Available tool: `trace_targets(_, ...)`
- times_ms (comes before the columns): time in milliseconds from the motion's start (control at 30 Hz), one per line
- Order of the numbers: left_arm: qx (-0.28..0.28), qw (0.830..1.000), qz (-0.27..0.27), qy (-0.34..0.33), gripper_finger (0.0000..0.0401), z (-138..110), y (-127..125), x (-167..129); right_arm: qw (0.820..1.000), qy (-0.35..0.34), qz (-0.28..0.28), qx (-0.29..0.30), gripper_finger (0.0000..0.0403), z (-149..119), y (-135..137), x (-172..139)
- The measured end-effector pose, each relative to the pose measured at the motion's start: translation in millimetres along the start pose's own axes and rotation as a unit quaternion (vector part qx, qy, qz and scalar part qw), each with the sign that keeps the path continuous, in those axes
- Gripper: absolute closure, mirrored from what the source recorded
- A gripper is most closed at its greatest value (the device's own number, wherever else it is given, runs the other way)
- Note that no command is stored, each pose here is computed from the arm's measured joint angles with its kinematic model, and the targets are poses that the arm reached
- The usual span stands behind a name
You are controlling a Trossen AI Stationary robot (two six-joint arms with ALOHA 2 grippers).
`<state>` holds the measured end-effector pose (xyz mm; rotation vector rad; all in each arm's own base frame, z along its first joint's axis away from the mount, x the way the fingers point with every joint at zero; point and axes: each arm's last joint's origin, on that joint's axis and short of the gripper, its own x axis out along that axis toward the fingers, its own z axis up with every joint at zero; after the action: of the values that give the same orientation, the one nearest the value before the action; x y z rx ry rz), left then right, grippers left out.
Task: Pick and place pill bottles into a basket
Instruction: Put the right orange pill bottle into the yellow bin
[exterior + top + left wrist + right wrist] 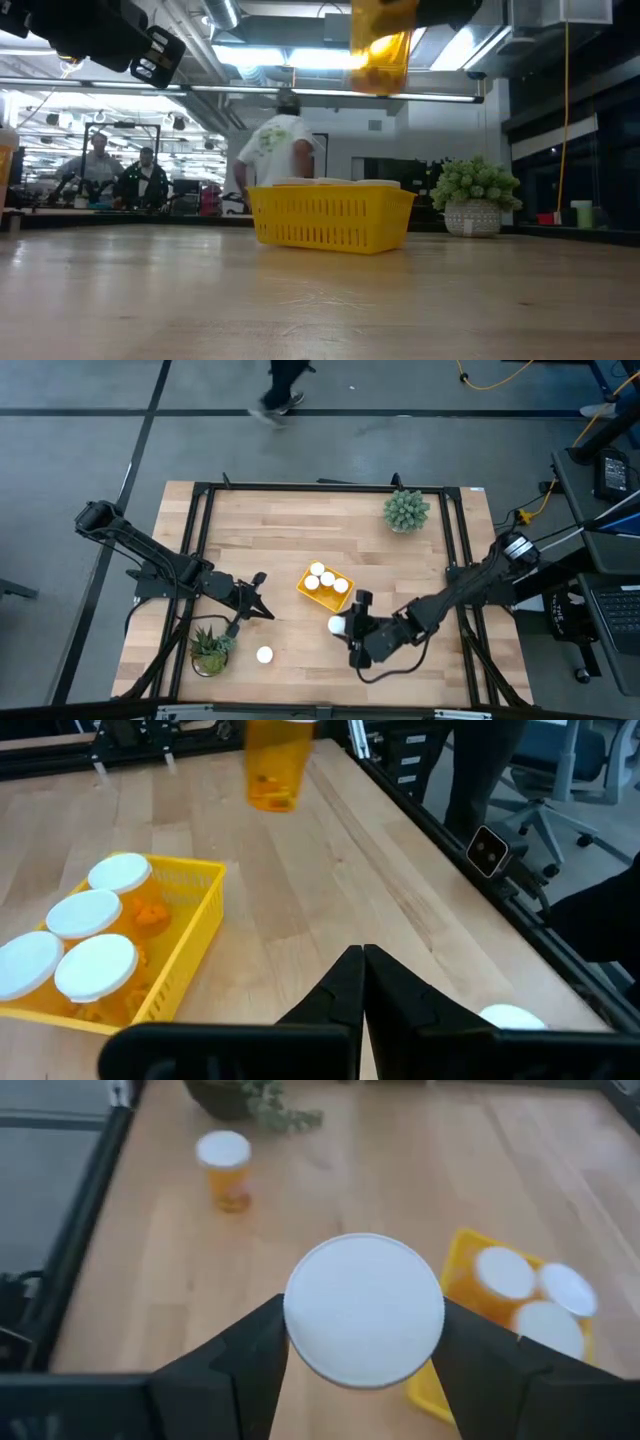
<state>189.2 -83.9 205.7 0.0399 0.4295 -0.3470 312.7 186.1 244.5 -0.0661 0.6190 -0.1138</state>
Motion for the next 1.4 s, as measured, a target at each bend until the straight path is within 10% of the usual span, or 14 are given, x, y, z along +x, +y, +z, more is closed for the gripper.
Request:
trace_targets(767, 0.001, 1.0, 0.004, 0.016, 0.0396, -3, 0, -1, 0.994, -0.057, -0.035, 0.081, 0.0179, -34, -76, 31)
trace_targets(1400, 0.002, 1.0, 0.016, 0.022, 0.0397, -4, 1, -1, 0.997, -0.038, -0.031, 0.059, 0.0179, -42, -87, 59)
